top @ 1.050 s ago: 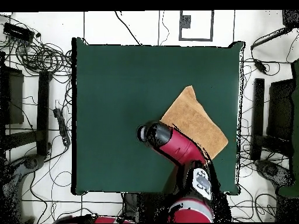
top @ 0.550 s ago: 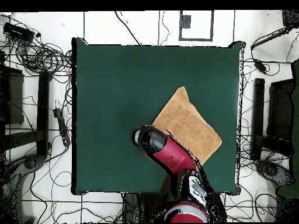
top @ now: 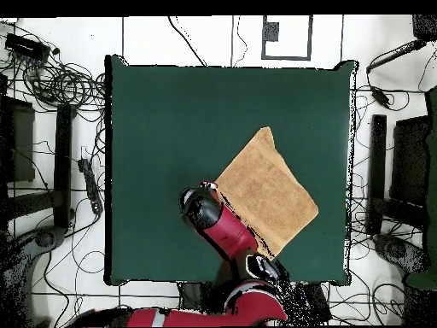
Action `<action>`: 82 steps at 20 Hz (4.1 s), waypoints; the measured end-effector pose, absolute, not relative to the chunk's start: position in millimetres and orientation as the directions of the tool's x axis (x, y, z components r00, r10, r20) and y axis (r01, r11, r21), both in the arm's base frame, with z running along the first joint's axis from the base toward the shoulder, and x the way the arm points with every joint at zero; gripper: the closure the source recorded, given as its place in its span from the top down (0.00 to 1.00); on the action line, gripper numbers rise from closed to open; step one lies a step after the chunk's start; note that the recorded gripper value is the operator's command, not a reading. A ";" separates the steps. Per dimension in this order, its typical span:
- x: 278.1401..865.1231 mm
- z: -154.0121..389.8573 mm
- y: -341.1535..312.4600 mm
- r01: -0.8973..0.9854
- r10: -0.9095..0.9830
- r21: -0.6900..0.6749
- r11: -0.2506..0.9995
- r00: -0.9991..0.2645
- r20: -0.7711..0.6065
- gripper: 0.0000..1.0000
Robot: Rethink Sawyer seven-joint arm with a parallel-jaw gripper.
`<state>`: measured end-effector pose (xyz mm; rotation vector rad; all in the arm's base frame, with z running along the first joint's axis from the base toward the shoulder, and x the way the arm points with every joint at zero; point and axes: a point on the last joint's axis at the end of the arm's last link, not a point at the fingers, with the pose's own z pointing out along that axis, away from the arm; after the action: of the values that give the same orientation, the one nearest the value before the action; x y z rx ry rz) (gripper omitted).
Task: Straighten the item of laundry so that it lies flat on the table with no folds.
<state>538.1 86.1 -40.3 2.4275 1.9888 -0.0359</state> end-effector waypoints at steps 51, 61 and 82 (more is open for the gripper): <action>484.7 -39.7 239.8 0.890 0.892 -0.063 -0.452 0.451 -0.030 1.00; 492.8 -42.2 228.8 0.878 0.881 -0.076 -0.472 0.472 -0.022 1.00; 585.7 -3.3 -106.9 0.977 0.974 -0.094 0.191 -0.200 -0.107 1.00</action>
<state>585.7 -106.9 -3.3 1.9714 2.4054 -0.2197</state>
